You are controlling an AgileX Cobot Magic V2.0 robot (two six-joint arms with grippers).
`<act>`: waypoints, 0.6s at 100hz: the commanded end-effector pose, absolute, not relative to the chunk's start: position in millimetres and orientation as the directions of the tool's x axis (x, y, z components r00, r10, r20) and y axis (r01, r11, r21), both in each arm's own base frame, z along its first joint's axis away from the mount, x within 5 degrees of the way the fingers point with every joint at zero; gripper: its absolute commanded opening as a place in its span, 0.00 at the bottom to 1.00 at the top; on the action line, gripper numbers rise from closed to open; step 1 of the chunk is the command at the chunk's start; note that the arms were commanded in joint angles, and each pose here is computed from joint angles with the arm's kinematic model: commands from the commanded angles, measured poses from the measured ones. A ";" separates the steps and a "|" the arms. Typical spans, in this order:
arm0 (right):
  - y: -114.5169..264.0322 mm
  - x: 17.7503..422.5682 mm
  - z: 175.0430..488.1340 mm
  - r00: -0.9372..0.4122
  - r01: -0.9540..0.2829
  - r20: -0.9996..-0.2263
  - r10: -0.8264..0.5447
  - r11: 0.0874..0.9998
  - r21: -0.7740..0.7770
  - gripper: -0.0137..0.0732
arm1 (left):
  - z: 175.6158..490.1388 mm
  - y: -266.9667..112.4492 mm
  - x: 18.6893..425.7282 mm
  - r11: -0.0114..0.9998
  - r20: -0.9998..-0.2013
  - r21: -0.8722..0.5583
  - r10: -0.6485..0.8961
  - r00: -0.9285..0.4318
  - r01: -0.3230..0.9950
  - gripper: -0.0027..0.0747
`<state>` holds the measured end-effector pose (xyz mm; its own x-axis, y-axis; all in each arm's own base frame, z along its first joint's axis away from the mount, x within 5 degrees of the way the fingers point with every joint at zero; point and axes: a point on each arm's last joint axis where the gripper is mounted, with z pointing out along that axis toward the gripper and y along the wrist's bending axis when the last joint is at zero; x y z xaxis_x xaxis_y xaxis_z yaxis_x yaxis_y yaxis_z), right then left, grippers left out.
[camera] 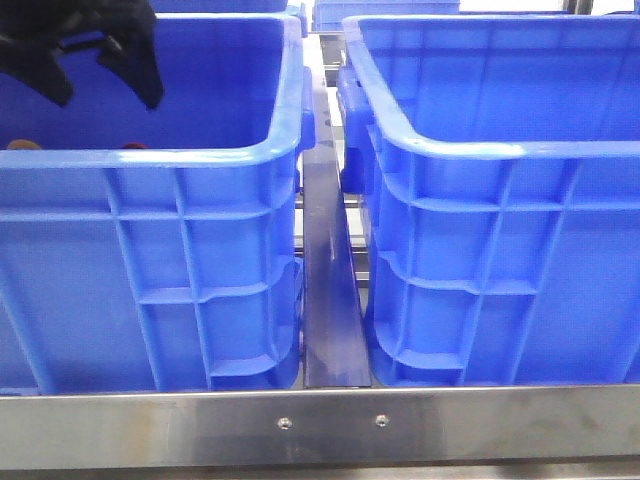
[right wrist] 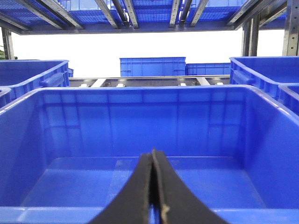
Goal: Pick red and yellow buttons and place in box
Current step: 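Grasp a red-capped push-button with the left gripper and lift it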
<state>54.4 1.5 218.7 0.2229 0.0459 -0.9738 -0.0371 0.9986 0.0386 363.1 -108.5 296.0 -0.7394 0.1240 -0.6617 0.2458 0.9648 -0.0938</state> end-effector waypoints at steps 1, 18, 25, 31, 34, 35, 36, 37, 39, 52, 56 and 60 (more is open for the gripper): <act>1.6 48.3 233.7 0.348 -0.041 -0.937 0.040 0.999 0.027 0.08 | 316.3 -113.7 370.0 0.962 -0.728 -0.105 0.097 -0.679 0.251 0.81; 1.6 48.3 233.7 0.348 -0.041 -0.937 0.040 0.999 0.027 0.08 | 297.2 -113.8 382.9 0.969 -0.697 -0.102 0.093 -0.711 0.227 0.81; 1.6 48.3 233.7 0.348 -0.041 -0.937 0.040 0.999 0.027 0.08 | 291.9 -114.6 385.5 0.969 -0.688 -0.102 0.094 -0.720 0.224 0.81; 1.6 48.3 233.7 0.348 -0.041 -0.937 0.040 0.999 0.027 0.08 | 287.2 -115.0 387.4 0.970 -0.679 -0.101 0.097 -0.727 0.223 0.81; 1.6 48.3 233.7 0.348 -0.041 -0.937 0.040 0.999 0.027 0.08 | 284.8 -115.3 388.3 0.970 -0.675 -0.103 0.094 -0.732 0.220 0.81; 1.6 48.3 233.7 0.348 -0.041 -0.937 0.040 0.999 0.027 0.08 | 283.8 -115.4 388.7 0.970 -0.673 -0.103 0.095 -0.734 0.220 0.81; 1.6 48.3 233.7 0.348 -0.041 -0.937 0.040 0.999 0.027 0.08 | 284.0 -115.3 388.7 0.970 -0.673 -0.101 0.096 -0.733 0.220 0.81; 1.6 48.3 233.7 0.348 -0.041 -0.937 0.040 0.999 0.027 0.08 | 282.2 -115.5 389.4 0.971 -0.670 -0.103 0.094 -0.736 0.218 0.81; 1.6 48.3 233.7 0.348 -0.041 -0.937 0.040 0.999 0.027 0.08 | 281.8 -115.5 389.5 0.971 -0.669 -0.103 0.094 -0.737 0.217 0.81; 1.6 48.3 233.7 0.348 -0.041 -0.937 0.040 0.999 0.027 0.08 | 274.0 -115.9 392.6 0.972 -0.657 -0.097 0.097 -0.748 0.212 0.81; 1.6 48.3 233.7 0.348 -0.041 -0.937 0.040 0.999 0.027 0.08 | 273.0 -115.7 393.1 0.973 -0.655 -0.094 0.099 -0.749 0.211 0.81; 1.6 48.3 233.7 0.348 -0.041 -0.937 0.040 0.999 0.027 0.08 | 273.0 -115.5 393.1 0.973 -0.656 -0.091 0.101 -0.748 0.211 0.80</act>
<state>54.4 1.5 218.7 0.2229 0.0459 -0.9738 -0.0371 0.9986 0.0386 391.6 -114.9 240.6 -0.8233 0.1280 -0.5530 0.2082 0.9745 -0.0843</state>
